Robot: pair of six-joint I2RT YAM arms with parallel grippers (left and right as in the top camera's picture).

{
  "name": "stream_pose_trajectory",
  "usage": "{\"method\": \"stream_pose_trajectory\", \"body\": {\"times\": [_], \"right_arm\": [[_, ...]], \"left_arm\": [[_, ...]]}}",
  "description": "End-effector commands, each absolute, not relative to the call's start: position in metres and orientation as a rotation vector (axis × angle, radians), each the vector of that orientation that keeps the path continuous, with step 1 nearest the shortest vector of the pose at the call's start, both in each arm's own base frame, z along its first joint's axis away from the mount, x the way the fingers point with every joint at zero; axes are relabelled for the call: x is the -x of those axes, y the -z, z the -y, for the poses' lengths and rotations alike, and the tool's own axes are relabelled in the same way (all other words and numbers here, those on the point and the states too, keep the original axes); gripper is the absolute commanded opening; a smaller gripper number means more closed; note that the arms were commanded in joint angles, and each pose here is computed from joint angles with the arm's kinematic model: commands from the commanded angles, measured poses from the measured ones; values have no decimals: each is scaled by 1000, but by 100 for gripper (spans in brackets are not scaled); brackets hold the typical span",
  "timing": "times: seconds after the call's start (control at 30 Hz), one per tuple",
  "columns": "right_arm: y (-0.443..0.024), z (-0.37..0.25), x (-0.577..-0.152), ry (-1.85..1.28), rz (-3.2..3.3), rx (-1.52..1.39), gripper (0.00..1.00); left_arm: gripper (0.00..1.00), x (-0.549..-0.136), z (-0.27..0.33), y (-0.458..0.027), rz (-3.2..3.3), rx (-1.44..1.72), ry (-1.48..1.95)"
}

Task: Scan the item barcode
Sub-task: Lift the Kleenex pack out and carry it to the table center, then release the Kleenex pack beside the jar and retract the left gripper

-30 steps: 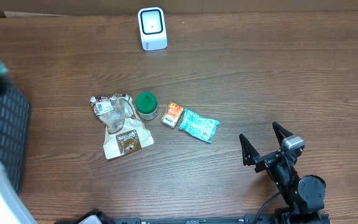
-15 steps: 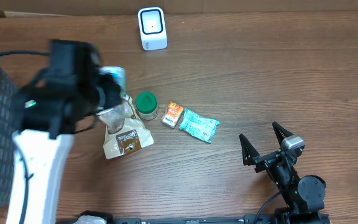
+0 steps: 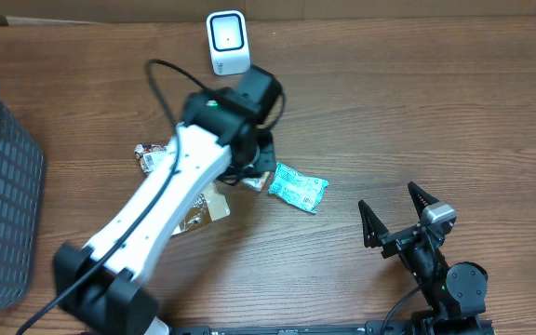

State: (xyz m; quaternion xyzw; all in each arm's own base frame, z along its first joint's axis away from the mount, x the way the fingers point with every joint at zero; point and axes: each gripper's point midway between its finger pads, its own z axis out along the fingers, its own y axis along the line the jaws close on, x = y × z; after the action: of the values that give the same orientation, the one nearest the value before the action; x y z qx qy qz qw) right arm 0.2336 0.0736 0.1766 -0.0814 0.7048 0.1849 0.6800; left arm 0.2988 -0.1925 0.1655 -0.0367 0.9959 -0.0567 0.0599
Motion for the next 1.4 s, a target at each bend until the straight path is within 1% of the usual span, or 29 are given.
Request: {"method": "stream_pose_trajectory", "body": {"times": [0.0,0.1,0.27,0.4,0.43,0.53,0.57,0.6,0.63,0.67,0.77,0.83,1.0,1.2,1.23,1.3,1.37], "right_arm": [[-175,-72,-234,-415,-1577,172,100],[-175,-72,-234,-415,-1577,172,100],[-175,-72,-234,-415,-1577,172,100],[-175,-72,-234,-415,-1577,172,100],[-175,-72,-234,-415,-1577,172,100],[-175,-72,-234,-415,-1577,172,100],[-175,-72,-234,-415,-1577,172,100],[-175,-72,-234,-415,-1577,172,100],[-175,-72,-234,-415,-1577,172,100],[-175,-72,-234,-415,-1577,172,100],[-175,-72,-234,-415,-1577,172,100],[-175,-72,-234,-415,-1577,172,100],[-175,-72,-234,-415,-1577,172,100],[-175,-72,-234,-415,-1577,172,100],[-175,-72,-234,-415,-1578,171,100],[-175,-72,-234,-415,-1577,172,100],[-175,-72,-234,-415,-1577,172,100]], "left_arm": [[4,-298,197,-142,-3057,119,73],[4,-301,196,-116,-3087,92,-68],[4,-311,183,-90,-3078,80,-258],[4,-321,179,-74,-3061,73,-337],[7,-322,181,-71,-3060,73,-334],[22,-326,183,-66,-3053,73,-325],[41,-329,186,-66,-3044,51,-309],[49,-330,187,-67,-3041,38,-304],[53,-332,188,-69,-3038,19,-299],[53,-334,188,-72,-3034,8,-294],[54,-341,186,-92,-3020,-3,-296],[54,-349,184,-114,-2993,16,-290],[55,-369,178,-184,-2887,60,-203],[68,-382,139,-265,-2747,175,-85],[72,-383,129,-274,-2732,200,-78],[75,-382,107,-289,-2711,227,-75],[76,-379,88,-297,-2707,230,-63]]}}
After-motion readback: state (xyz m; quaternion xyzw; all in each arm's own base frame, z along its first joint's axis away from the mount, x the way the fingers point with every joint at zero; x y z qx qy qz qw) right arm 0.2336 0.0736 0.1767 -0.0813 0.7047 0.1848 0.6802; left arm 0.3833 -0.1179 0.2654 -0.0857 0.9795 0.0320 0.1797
